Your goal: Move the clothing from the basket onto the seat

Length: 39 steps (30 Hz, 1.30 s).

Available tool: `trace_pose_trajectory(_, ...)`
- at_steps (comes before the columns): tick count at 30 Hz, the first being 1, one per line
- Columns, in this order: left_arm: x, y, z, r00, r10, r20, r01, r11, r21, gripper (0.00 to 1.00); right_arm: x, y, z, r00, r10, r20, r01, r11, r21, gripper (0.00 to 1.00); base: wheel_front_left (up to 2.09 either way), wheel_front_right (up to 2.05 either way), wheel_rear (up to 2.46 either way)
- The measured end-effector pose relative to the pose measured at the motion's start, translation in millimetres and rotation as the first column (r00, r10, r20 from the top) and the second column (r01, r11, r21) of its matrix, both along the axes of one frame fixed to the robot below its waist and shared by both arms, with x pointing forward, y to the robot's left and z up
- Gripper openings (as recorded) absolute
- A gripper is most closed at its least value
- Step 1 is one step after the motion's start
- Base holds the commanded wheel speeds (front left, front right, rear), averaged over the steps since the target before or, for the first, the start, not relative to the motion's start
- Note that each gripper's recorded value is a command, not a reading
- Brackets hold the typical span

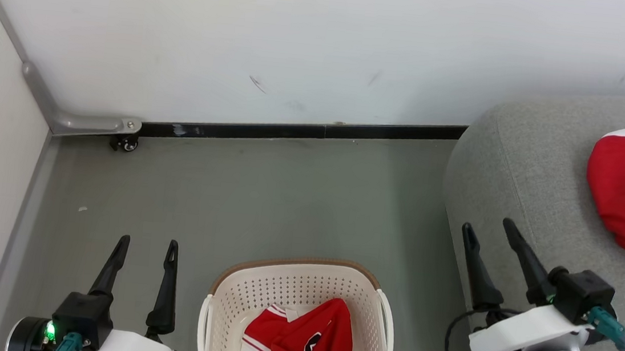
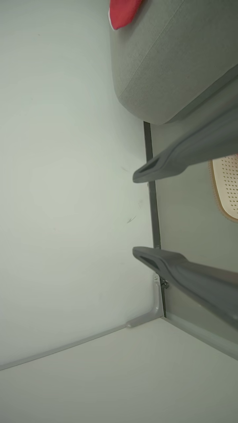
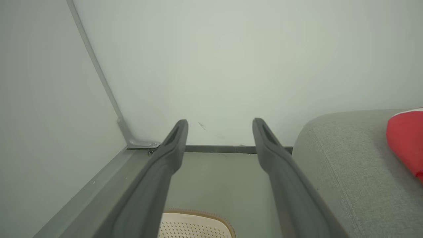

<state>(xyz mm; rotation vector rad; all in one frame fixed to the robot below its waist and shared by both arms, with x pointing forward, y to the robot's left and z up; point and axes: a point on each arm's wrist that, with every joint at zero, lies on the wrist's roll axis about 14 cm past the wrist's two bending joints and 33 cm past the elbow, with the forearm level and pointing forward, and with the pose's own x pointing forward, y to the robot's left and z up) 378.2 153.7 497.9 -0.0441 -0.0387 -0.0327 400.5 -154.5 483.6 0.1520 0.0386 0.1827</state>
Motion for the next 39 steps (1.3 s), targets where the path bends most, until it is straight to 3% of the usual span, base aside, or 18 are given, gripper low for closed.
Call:
trace_pose_trajectory(18, -15.2, 10.1, 2.0, 1.0, 0.026, 0.007, -0.026, 1.0, 0.016, 1.0, -33.6, 8.1, -8.8, 1.0, -0.019, -0.002, 0.019, 1.0, -0.007, 1.0, 0.0, 0.0, 0.0)
trace_pose_trajectory(39, -6.7, 9.2, -2.9, 1.0, 0.02, -0.004, -0.019, 0.999, 0.033, 1.0, -35.4, -3.5, -4.7, 0.998, -0.067, 0.015, 0.067, 0.998, -0.015, 1.0, 0.0, 0.0, 0.0)
